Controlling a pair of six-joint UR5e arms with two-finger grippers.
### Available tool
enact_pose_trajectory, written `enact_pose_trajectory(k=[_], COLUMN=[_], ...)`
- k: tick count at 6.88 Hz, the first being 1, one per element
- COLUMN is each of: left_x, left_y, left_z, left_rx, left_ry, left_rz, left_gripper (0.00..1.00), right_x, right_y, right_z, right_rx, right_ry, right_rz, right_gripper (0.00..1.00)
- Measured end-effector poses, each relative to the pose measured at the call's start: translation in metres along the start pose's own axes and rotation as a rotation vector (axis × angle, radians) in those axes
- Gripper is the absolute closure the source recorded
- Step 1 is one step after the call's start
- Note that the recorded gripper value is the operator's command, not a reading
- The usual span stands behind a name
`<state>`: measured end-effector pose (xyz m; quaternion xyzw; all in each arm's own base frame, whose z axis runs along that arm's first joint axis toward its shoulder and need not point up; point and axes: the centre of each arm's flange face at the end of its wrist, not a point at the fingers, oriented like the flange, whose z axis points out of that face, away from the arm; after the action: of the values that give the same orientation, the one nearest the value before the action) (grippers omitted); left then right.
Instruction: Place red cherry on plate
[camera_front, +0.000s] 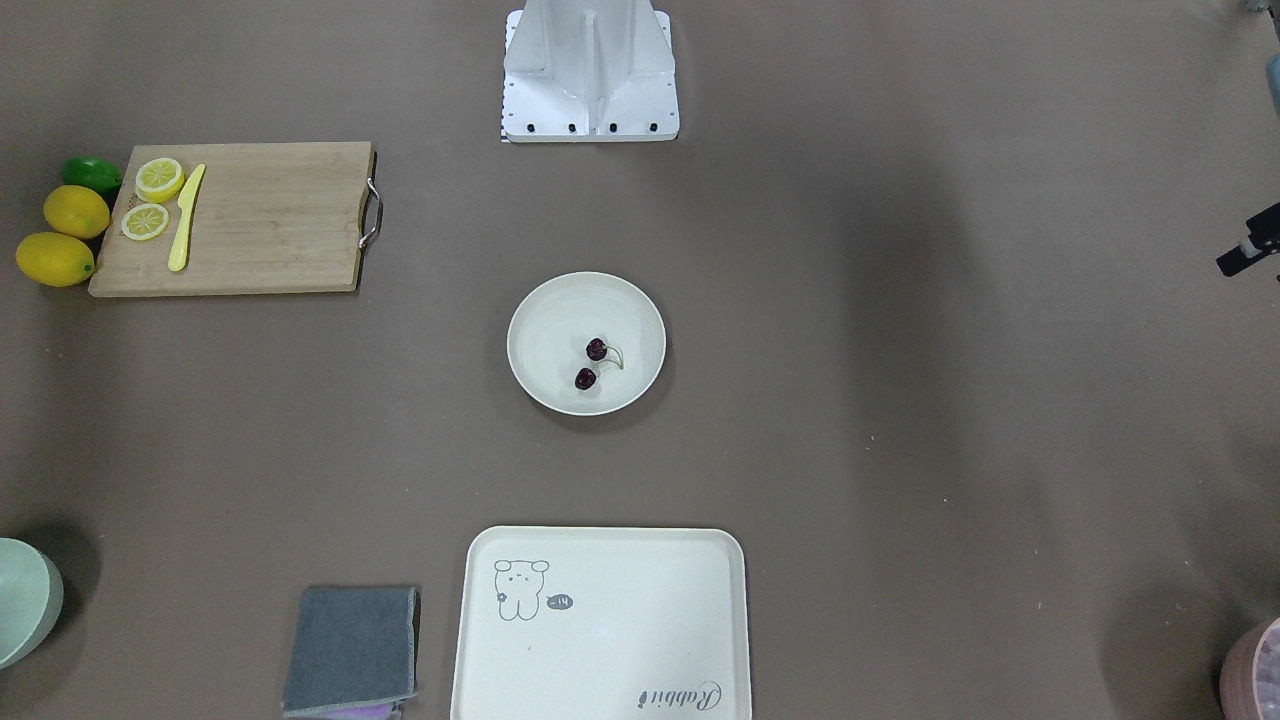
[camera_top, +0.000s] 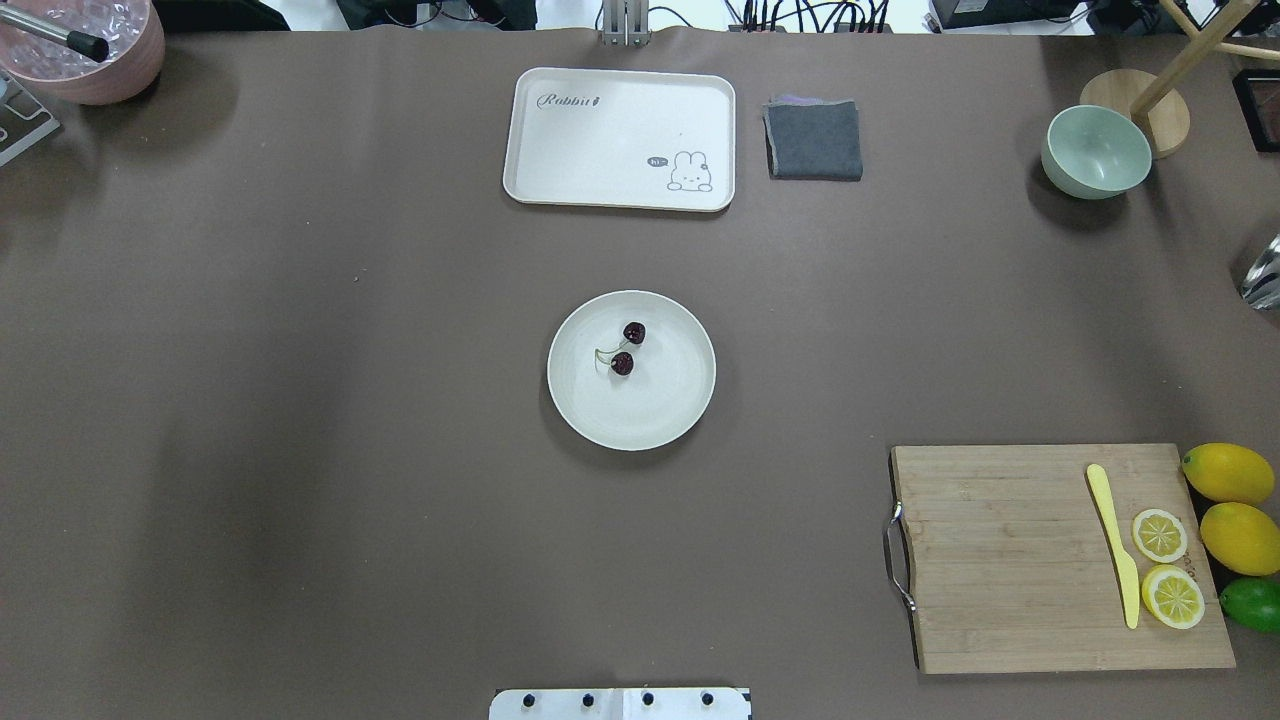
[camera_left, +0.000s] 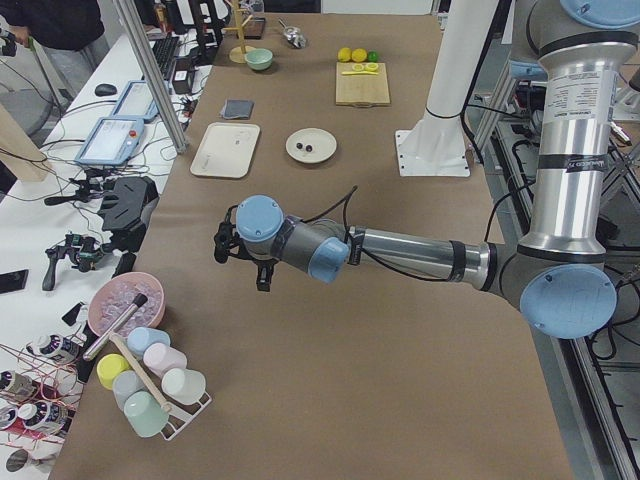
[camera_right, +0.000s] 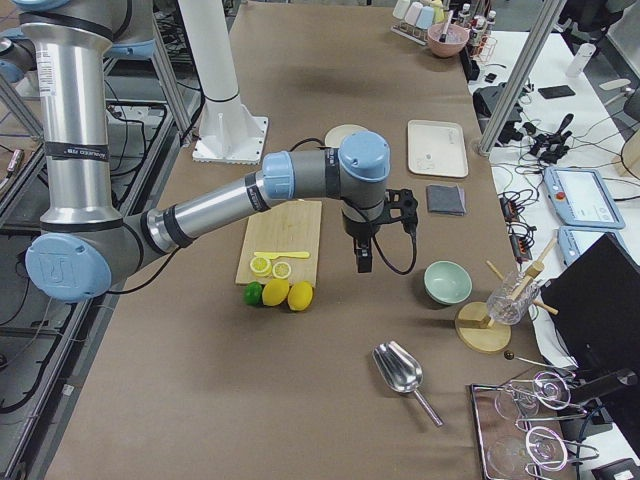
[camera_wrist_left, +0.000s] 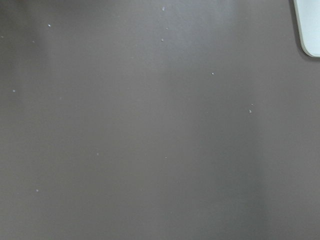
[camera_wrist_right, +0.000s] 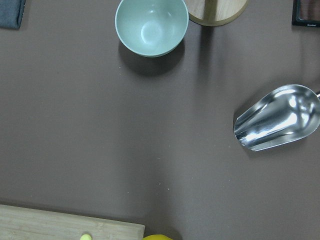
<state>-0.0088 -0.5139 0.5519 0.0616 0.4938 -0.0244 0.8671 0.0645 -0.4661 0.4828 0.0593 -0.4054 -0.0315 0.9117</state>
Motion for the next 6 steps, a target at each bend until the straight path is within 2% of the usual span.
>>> enact_pose_trajectory(k=[1, 2, 4, 6], left_x=[-0.019, -0.032, -0.035, -0.031], left_y=[-0.008, -0.016, -0.025, -0.03], left_z=[-0.017, -0.035, -0.054, -0.06], left_rx=[0.009, 0.007, 0.001, 0.0], left_ry=[-0.079, -0.131, -0.162, -0.168], left_rz=[-0.027, -0.053, -0.088, -0.081], left_gripper=[0.01, 0.01, 0.01, 0.01], right_x=[-0.001, -0.004, -0.01, -0.01], right_y=[0.0, 0.0, 0.0, -0.002], right_z=[-0.003, -0.007, -0.013, -0.016], right_rx=[0.005, 0.013, 0.028, 0.032], right_ry=[0.006, 0.011, 0.02, 0.036], right_rz=[-0.005, -0.012, -0.026, -0.03], right_gripper=[0.01, 0.0, 0.0, 0.0])
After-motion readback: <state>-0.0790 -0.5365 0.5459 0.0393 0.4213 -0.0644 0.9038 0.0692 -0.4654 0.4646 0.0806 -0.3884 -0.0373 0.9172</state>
